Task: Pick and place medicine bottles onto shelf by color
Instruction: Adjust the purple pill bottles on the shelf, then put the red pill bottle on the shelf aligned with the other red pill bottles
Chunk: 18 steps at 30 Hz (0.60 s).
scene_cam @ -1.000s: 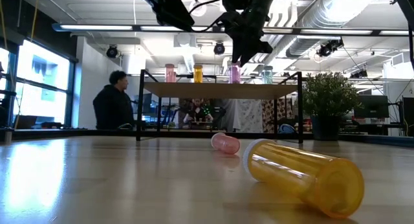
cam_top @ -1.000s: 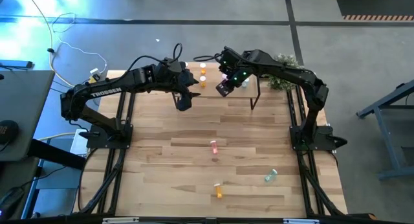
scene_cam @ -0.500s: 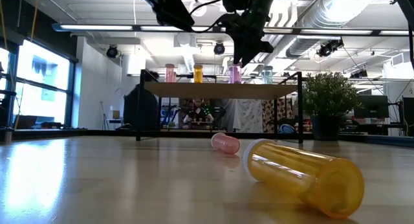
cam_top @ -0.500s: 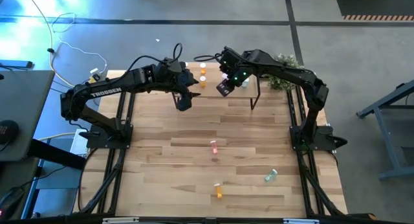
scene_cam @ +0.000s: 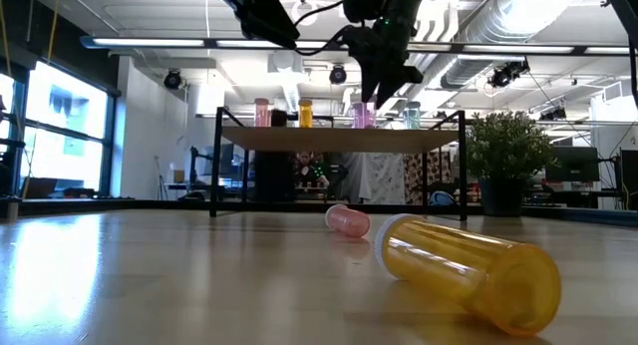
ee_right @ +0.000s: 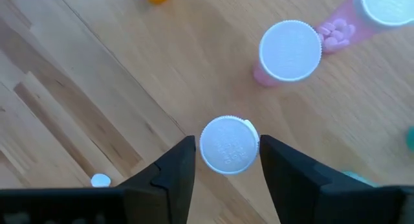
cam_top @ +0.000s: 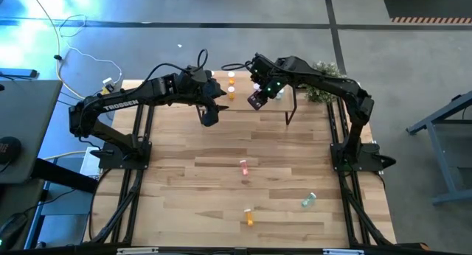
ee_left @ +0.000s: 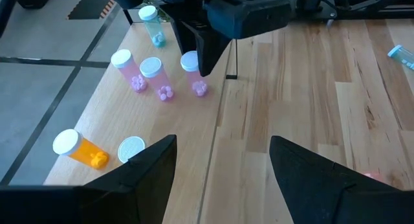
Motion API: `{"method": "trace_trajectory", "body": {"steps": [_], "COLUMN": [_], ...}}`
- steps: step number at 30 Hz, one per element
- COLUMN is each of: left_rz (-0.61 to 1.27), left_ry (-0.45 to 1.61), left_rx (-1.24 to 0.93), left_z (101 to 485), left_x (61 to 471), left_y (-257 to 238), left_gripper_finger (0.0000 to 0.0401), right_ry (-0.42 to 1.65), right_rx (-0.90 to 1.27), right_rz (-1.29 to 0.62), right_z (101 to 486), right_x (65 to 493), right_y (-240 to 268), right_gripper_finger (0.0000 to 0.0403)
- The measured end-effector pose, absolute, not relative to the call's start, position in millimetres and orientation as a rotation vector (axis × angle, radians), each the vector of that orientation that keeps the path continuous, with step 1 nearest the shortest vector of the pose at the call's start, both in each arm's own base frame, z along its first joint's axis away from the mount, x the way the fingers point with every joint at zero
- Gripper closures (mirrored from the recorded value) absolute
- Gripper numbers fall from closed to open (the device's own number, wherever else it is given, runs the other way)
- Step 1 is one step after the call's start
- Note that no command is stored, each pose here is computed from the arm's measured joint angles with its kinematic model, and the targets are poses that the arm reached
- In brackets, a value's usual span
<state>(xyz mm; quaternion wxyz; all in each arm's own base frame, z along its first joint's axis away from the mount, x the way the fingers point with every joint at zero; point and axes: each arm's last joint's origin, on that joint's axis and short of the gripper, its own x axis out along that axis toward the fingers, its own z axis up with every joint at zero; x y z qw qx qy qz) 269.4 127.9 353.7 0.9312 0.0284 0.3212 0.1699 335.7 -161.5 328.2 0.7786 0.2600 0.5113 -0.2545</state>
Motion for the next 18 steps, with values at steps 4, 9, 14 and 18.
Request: {"method": "trace_trajectory", "body": {"steps": [4, 9, 14, 18], "left_rz": [0.348, 0.348, 0.348, 0.348], "left_ry": [0.657, 0.657, 0.657, 0.657], "left_rx": [0.058, 0.058, 0.058, 0.056], "left_z": [353.7, 353.7, 353.7, 353.7], "left_x": [269.4, 269.4, 269.4, 269.4], "left_y": [127.9, 127.8, 127.9, 127.8], "left_gripper_finger": [0.0165, 0.0165, 0.0165, 0.0165], "right_ry": [1.093, 1.079, 1.070, 1.053], "right_rx": [0.576, 0.590, 0.584, 0.581], "right_rz": [-0.528, -0.502, -0.511, -0.515], "right_z": [328.9, 329.5, 330.3, 333.0], "right_x": [336.7, 338.1, 338.0, 336.9], "right_y": [-161.2, -161.0, -162.1, -163.1], "right_gripper_finger": [0.0238, 0.0238, 0.0237, 0.0237]}}
